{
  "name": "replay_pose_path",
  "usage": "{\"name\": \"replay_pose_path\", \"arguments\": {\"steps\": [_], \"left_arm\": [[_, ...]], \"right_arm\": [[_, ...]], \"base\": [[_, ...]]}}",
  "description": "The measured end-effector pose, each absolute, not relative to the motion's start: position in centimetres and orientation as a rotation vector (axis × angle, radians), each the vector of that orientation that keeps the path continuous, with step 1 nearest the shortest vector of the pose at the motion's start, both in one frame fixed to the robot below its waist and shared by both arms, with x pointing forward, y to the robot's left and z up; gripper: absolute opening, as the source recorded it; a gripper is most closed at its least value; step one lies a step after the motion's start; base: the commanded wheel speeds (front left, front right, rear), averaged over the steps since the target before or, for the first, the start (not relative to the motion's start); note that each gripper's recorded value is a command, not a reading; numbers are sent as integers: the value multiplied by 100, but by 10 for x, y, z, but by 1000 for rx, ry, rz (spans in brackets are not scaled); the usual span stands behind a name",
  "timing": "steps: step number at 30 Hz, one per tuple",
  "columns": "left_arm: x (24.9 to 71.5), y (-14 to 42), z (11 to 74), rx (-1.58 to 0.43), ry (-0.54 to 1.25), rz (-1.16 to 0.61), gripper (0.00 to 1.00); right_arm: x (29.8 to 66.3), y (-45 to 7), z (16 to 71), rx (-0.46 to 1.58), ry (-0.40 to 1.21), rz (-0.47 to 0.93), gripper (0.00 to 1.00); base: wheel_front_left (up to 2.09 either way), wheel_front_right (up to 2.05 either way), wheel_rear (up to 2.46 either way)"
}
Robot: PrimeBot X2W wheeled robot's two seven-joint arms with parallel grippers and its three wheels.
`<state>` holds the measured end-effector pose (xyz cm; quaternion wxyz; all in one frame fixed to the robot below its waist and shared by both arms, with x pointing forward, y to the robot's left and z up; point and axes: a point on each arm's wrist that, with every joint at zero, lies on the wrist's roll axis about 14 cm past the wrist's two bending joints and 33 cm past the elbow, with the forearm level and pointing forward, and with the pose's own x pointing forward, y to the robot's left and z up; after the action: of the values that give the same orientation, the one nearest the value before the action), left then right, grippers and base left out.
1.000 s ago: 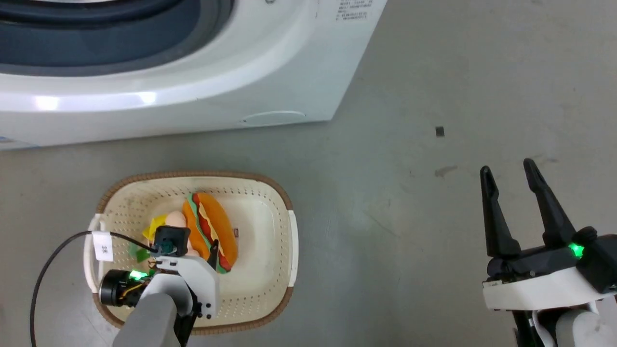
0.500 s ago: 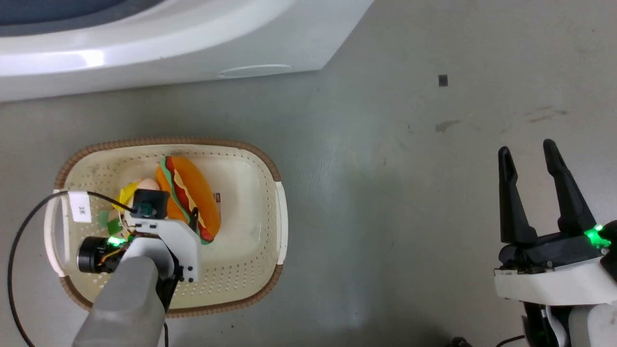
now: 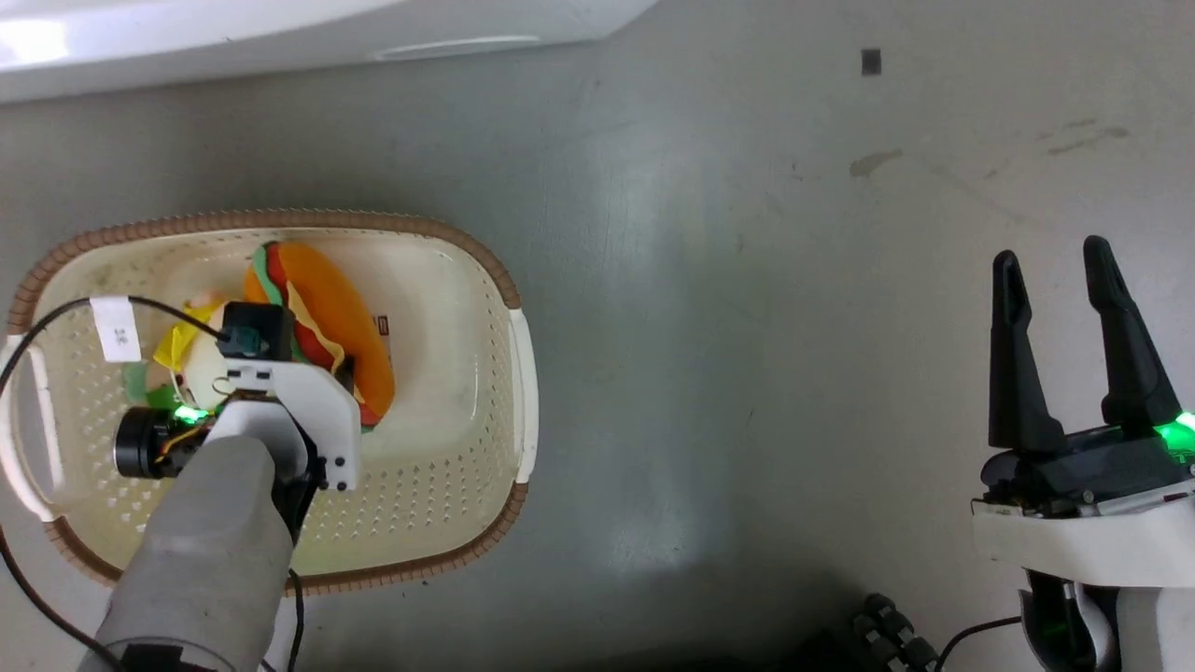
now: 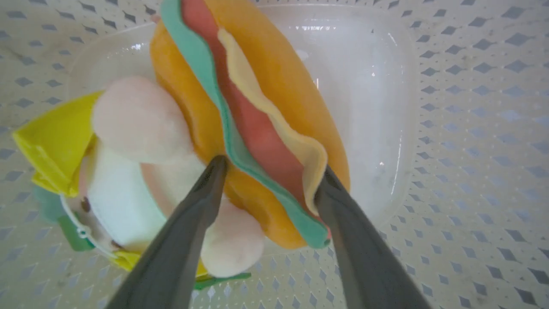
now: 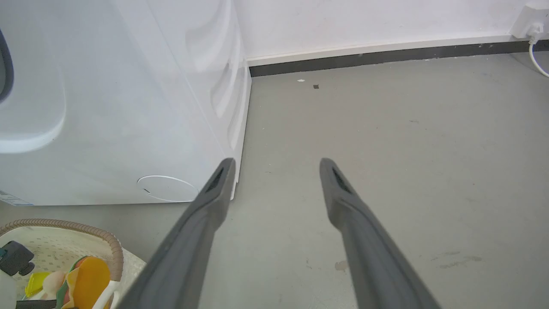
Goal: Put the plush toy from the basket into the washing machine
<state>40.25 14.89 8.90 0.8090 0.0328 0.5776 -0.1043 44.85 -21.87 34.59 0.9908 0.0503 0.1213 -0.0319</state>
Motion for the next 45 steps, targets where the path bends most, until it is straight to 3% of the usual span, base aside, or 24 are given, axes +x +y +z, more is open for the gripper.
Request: {"name": "replay_pose_path", "arguments": {"steps": [18,19,20,29,45], "left_arm": [[400,142,65,60,1284,-237,100],[400,141,64,58,1285,-240,56],[400,139,63,52,1287,-241,0],[403,132,78,10,1261,-249,0],[391,146,172,-10,1036,-225,0]], "right_arm": [[450,-220,328,91,273,-66,100],[450,-220,327,90,276,-67,100],[450,-221,325,90,279,-67,100],[453,-219,336,95,253,-61,100],[450,-198,422,137,66,0,100]], "base": [[0,0,0],[0,0,0],[0,0,0],[0,0,0],[0,0,0]]}}
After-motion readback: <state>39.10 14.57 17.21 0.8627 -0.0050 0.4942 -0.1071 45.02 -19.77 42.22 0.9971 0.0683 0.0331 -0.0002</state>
